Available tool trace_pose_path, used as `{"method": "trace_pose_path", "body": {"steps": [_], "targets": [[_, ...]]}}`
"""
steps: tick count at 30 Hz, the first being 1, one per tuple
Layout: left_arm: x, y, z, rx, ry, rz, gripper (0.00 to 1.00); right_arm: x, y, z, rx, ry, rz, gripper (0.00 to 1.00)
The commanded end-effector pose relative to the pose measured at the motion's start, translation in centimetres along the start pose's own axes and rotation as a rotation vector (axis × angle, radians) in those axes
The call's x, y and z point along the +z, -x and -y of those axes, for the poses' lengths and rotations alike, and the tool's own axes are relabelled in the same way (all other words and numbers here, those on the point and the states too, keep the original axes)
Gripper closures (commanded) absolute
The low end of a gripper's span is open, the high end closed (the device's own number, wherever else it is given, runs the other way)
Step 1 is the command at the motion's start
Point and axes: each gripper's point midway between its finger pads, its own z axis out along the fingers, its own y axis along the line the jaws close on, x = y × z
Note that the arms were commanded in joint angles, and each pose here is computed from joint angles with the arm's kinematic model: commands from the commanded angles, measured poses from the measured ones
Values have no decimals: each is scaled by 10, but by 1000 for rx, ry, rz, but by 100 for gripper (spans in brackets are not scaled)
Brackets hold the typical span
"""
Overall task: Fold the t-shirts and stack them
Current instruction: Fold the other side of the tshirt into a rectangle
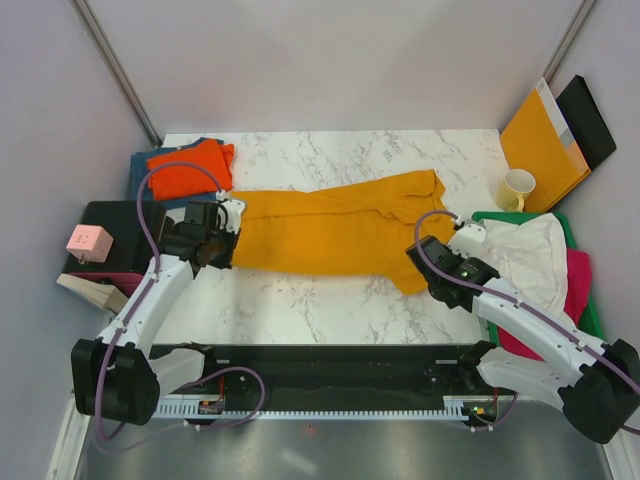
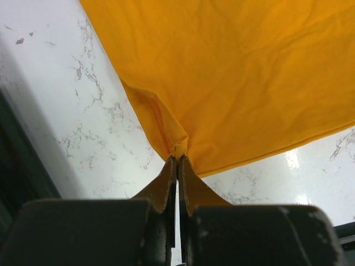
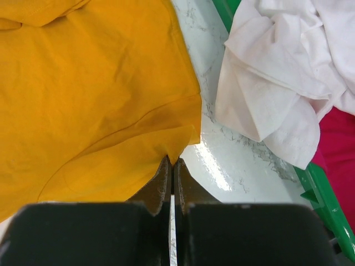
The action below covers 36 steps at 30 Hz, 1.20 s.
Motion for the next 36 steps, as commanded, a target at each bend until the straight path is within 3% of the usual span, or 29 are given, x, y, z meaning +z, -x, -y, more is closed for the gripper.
{"method": "trace_pose_path", "body": {"steps": [1, 21, 36], "targets": [[-1, 26, -4, -5, -3, 52, 98, -7, 36, -18, 19, 14, 87, 100], [12, 93, -30, -15, 79, 161, 98, 0, 101, -85, -11, 53, 197, 100], [57, 110, -58, -26, 156, 126, 98, 57, 147, -97, 12, -29, 210, 100]]}}
